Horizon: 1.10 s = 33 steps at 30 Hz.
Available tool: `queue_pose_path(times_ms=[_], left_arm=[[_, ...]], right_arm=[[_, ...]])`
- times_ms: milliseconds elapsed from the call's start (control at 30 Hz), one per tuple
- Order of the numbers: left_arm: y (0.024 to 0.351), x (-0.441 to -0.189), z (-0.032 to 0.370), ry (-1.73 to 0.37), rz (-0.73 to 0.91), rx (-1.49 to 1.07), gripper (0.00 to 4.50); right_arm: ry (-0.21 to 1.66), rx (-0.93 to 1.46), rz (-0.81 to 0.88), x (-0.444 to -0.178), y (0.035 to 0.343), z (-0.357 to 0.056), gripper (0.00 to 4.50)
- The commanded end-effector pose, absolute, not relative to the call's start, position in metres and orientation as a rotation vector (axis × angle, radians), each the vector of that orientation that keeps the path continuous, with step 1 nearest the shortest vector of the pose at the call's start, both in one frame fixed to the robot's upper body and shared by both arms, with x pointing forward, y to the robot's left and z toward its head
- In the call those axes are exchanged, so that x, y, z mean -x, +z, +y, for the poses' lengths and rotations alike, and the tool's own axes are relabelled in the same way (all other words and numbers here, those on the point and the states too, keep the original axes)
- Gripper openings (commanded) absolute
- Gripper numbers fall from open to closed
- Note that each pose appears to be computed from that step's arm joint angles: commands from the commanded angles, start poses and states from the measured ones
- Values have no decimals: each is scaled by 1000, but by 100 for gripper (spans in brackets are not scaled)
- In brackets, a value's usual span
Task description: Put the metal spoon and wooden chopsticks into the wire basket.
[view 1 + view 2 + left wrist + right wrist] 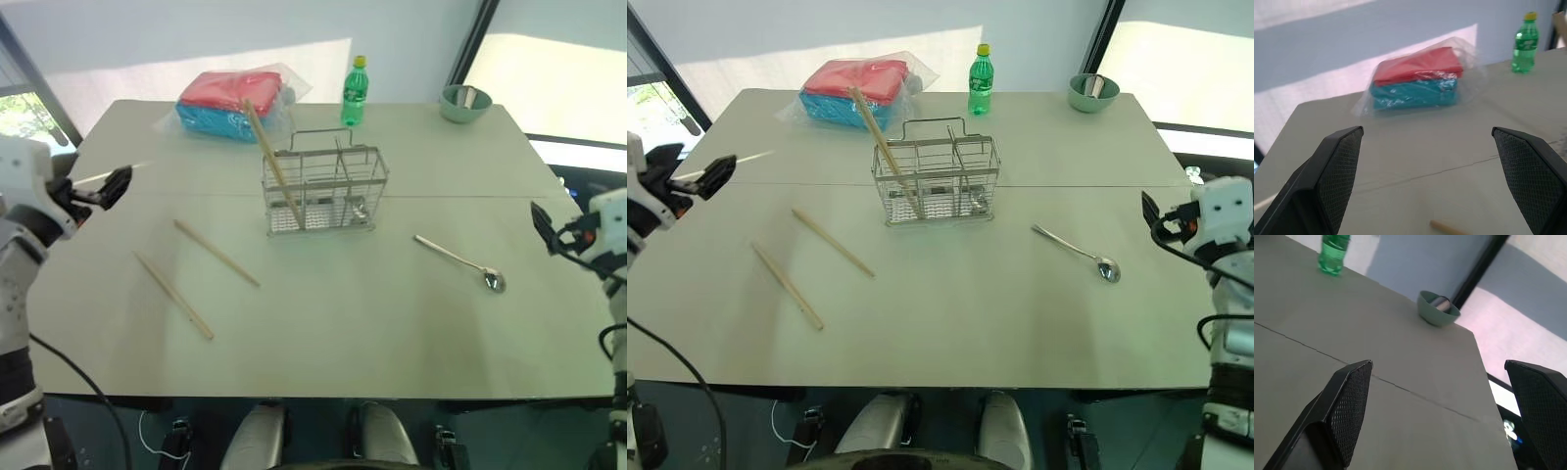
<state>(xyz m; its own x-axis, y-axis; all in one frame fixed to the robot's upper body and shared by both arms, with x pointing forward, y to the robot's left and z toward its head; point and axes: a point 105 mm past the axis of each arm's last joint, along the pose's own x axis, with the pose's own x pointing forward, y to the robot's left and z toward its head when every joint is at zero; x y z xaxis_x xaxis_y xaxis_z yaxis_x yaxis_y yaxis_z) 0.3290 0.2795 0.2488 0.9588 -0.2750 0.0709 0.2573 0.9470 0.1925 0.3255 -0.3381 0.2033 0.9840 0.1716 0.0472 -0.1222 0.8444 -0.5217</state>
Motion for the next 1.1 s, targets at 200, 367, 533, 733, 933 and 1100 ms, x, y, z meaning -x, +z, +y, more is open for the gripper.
queue_pose_path(times_ms=[200, 367, 533, 733, 933, 1100], left_arm=[[246, -292, 168, -919, -42, -306, 444], [247, -283, 145, -1129, 0, -318, 444], [253, -288, 133, -1187, -17, -331, 444], [254, -286, 133, -1171, -24, -329, 444], [255, -283, 136, -1137, -26, -328, 444], [257, -279, 138, -1122, -24, -327, 444]], right_arm=[[729, 670, 84, -317, 202, -287, 450], [966, 762, 269, -309, 182, -278, 450], [1052, 802, 423, -314, 161, -282, 450], [998, 863, 589, -330, 137, -295, 450], [908, 759, 683, -349, 122, -296, 450], [894, 701, 782, -348, 113, -301, 450]])
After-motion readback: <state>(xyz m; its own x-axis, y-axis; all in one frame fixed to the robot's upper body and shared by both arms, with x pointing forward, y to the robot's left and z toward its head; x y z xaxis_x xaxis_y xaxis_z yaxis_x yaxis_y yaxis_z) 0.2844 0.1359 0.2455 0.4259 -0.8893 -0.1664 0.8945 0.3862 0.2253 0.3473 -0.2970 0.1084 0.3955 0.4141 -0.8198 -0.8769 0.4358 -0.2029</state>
